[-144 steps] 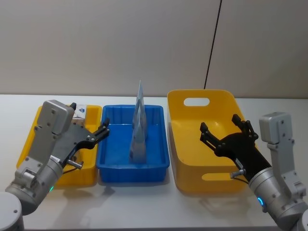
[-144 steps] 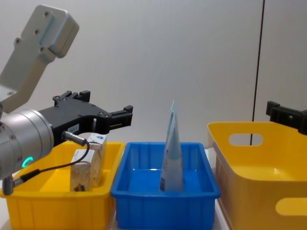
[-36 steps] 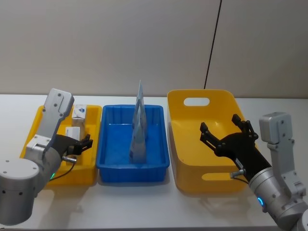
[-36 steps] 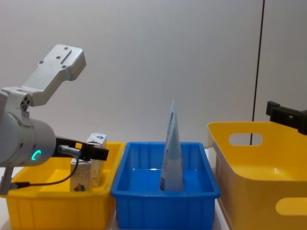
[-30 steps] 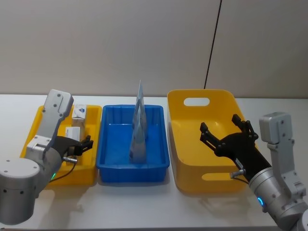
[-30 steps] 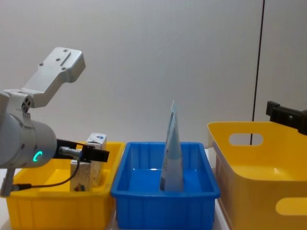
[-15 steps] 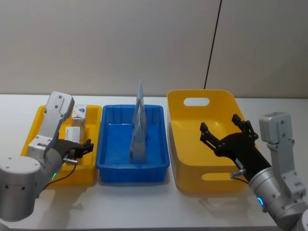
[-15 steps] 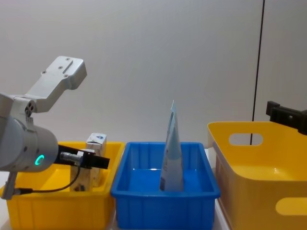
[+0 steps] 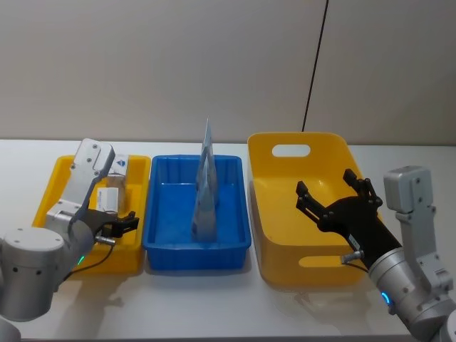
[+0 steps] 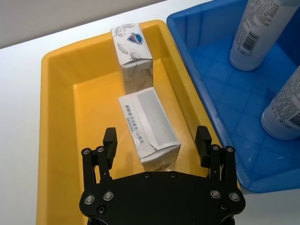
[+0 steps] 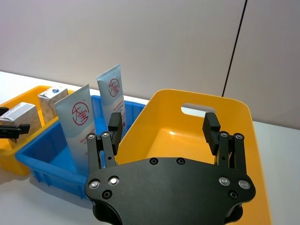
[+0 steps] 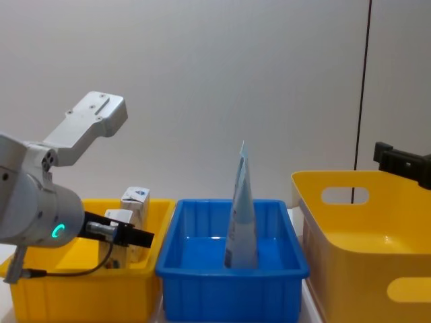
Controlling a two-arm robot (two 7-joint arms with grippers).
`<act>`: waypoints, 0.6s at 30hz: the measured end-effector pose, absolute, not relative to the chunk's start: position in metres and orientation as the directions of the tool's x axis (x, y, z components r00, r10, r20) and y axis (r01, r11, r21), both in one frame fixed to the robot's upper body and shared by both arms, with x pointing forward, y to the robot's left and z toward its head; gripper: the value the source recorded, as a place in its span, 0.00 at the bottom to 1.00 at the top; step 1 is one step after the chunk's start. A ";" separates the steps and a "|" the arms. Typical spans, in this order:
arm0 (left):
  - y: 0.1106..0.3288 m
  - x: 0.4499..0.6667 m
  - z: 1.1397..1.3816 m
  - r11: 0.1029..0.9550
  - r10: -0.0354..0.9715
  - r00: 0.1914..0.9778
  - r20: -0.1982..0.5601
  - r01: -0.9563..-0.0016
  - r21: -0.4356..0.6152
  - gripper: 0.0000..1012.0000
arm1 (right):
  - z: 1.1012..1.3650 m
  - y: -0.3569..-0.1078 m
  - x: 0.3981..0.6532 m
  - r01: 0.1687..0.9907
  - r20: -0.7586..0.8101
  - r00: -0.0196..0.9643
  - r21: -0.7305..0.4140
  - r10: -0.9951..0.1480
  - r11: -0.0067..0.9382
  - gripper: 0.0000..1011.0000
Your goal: Bimanual collaborative sorting of washing and personal care products
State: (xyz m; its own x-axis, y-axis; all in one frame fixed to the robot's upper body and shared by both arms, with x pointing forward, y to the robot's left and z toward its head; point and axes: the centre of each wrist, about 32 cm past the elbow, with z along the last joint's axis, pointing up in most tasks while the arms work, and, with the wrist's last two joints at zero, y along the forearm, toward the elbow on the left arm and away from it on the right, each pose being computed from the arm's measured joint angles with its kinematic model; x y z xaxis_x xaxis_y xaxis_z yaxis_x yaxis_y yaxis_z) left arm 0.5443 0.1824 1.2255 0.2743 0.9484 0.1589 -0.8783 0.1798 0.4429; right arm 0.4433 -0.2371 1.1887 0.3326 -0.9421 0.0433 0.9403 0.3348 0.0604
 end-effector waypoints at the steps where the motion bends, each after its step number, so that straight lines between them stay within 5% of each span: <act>1: 0.182 0.546 1.225 0.181 0.948 0.277 0.160 -0.877 0.446 0.99 | 1.189 -0.237 0.443 0.940 0.043 0.333 0.060 -0.942 0.335 0.99; 18: 0.180 0.556 1.222 0.171 0.945 0.276 0.176 -0.875 0.453 0.99 | 1.189 -0.237 0.443 0.940 0.043 0.333 0.060 -0.942 0.335 0.99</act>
State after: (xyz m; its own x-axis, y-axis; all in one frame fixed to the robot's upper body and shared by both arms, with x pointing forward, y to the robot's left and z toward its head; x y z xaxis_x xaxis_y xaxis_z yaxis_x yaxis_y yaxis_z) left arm 0.5560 0.1796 1.2217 0.2760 0.9450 0.1757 -0.8749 0.1713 0.4530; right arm 0.4433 -0.2371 1.1887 0.3326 -0.9421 0.0432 0.9404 0.3348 0.0604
